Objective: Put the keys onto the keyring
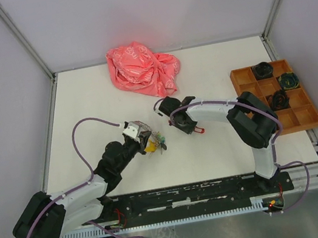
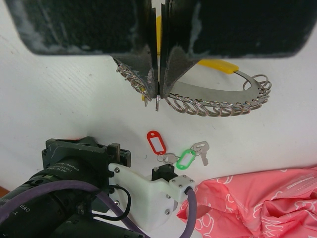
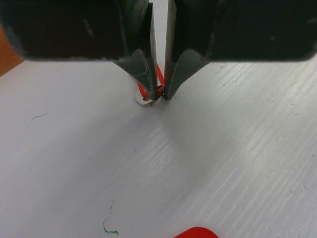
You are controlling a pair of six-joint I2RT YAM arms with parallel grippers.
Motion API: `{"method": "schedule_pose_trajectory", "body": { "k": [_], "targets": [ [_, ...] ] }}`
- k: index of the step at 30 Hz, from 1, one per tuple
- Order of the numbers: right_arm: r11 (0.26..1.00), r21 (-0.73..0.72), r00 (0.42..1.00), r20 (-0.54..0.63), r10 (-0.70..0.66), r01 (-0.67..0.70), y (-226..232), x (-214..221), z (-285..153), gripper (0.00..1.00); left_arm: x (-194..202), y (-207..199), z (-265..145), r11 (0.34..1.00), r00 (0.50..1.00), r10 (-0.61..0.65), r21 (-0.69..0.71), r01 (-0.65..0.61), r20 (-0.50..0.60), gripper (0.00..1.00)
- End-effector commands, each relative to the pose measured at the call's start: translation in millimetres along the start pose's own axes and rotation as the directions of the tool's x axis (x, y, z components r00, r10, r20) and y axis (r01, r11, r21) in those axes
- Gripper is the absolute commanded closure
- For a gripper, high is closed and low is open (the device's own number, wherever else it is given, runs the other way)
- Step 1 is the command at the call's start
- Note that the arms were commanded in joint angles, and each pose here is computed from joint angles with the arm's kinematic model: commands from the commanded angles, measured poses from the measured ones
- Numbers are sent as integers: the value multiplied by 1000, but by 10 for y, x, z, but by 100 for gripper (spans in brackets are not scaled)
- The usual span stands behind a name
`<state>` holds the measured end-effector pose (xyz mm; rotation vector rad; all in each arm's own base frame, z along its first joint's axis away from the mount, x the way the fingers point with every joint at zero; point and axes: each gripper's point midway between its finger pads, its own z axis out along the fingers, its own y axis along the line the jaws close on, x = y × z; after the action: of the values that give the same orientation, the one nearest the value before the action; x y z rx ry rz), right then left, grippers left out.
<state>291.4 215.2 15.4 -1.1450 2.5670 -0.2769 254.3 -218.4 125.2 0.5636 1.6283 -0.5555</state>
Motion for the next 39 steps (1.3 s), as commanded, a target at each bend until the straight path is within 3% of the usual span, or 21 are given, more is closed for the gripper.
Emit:
{"method": "schedule_pose_trajectory", "body": {
  "k": [1, 9, 18, 23, 31, 39],
  "targets": [
    [1000, 4, 1000, -1, 21, -21, -36, -43, 17, 86, -332, -8, 43, 1000, 994, 6, 2, -6, 106, 97],
    [990, -97, 991, 70, 110, -102, -15, -147, -148, 99, -334, -9, 40, 1000, 994, 5, 3, -6, 106, 97],
    [928, -324, 955, 164, 246, -184, 258, -278, -370, 100, -344, -14, 38, 1000, 994, 5, 4, -6, 109, 97],
    [905, -350, 932, 175, 317, -242, 310, -242, -256, 99, -346, -10, 33, 1000, 994, 6, 3, -6, 110, 97],
    [865, -337, 880, 169, 443, -371, 202, -143, -105, 93, -343, -12, 35, 1000, 994, 5, 4, -6, 109, 97],
    [864, -299, 866, 176, 467, -405, 80, -129, -191, 80, -335, -10, 38, 1000, 994, 5, 4, -6, 107, 97]
  ]
}}
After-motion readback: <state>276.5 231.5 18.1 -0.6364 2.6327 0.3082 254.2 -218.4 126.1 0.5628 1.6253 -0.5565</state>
